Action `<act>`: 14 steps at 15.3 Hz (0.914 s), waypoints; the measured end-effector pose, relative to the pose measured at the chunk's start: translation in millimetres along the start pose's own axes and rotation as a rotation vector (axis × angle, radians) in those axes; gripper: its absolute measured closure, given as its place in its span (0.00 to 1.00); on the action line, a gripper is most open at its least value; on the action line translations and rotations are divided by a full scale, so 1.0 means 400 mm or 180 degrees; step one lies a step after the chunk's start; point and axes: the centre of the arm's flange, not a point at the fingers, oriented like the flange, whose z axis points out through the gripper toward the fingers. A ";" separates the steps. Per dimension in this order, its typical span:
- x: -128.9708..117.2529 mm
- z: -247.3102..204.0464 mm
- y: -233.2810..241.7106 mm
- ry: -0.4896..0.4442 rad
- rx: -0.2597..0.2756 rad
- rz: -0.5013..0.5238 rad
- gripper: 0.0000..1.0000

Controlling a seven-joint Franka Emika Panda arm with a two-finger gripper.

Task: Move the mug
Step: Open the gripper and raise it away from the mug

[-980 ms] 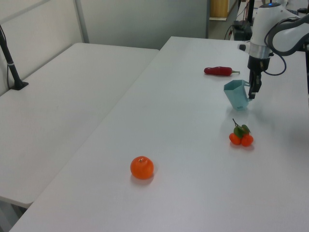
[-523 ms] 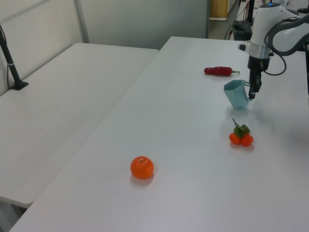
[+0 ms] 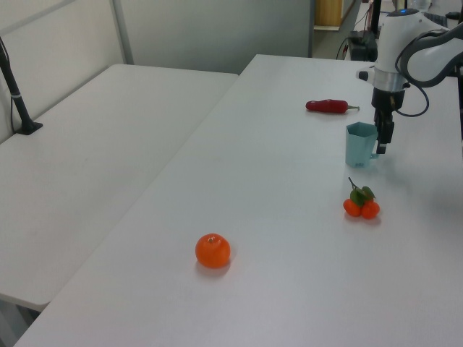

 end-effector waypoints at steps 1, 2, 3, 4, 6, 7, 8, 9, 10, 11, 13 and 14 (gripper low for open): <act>0.000 0.000 0.000 -0.0001 0.0000 0.0000 0.01; 0.000 0.000 0.000 -0.0002 0.0001 0.0000 0.00; -0.002 0.001 -0.001 -0.0025 0.0011 0.0000 0.00; -0.006 0.002 -0.002 -0.0077 0.0035 0.0002 0.00; -0.008 -0.016 -0.002 -0.0202 0.0097 0.0030 0.00; -0.002 -0.044 0.000 -0.0265 0.0128 0.0088 0.00; 0.005 -0.075 0.003 -0.0306 0.0147 0.0152 0.00; 0.018 -0.124 0.008 -0.0354 0.0168 0.0247 0.00; 0.030 -0.176 0.013 -0.0386 0.0181 0.0324 0.00; 0.041 -0.236 0.018 -0.0417 0.0194 0.0382 0.00; 0.053 -0.360 0.026 -0.0464 0.0217 0.0468 0.00; 0.056 -0.416 0.026 -0.0466 0.0223 0.0517 0.00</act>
